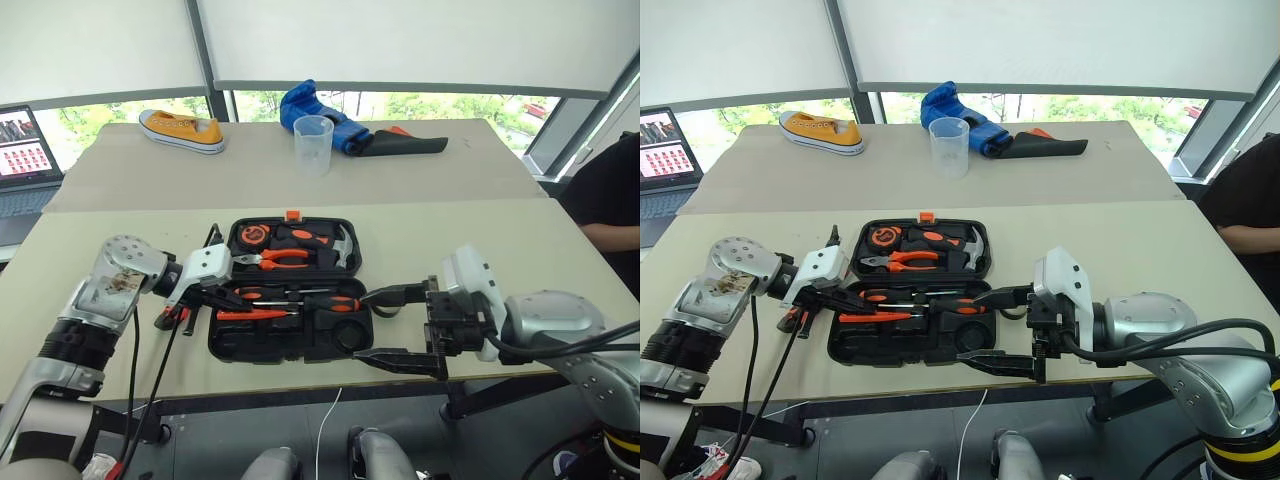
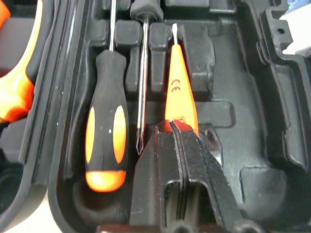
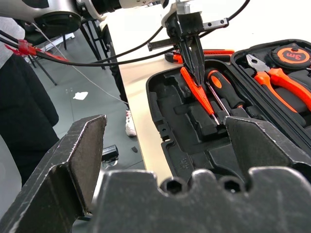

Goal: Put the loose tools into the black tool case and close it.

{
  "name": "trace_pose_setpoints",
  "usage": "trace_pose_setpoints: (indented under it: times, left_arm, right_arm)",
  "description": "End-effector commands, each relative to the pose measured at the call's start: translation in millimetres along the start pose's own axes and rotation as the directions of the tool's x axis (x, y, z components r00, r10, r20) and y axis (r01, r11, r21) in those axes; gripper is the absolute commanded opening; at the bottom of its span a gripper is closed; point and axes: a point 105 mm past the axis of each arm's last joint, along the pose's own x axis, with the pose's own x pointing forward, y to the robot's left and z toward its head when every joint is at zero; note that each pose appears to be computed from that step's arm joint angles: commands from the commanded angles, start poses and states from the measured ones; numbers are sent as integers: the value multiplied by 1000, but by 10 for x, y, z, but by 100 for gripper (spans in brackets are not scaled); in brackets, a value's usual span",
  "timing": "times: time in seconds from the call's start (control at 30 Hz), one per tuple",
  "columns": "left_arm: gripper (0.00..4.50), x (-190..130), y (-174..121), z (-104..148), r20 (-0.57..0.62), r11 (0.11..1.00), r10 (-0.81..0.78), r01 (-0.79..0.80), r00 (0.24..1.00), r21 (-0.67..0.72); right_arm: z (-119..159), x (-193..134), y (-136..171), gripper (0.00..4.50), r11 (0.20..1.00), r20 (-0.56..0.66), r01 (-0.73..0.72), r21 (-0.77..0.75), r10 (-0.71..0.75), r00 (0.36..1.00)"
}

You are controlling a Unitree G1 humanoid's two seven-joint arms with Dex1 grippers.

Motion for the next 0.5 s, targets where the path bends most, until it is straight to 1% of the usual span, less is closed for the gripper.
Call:
trace_pose_setpoints:
  times: [0.03,0.27,0.4,0.5]
  left_arm:
    - [4,21,1,17,5,1000,9,-9,1000,28]
    - [4,-88,137,201,97,996,85,-88,992,24]
    - [4,-122,94,283,138,998,67,-68,988,-1]
    - [4,-142,69,292,133,998,66,-67,989,3]
  right_arm:
    - [96,-28,8,450,999,27,8,-40,-7,1000]
    - [82,-39,5,450,999,21,4,-36,-3,1000]
    - [70,-42,-2,450,999,16,0,-35,0,1000]
    - [74,-40,-2,450,999,17,-2,-35,3,1000]
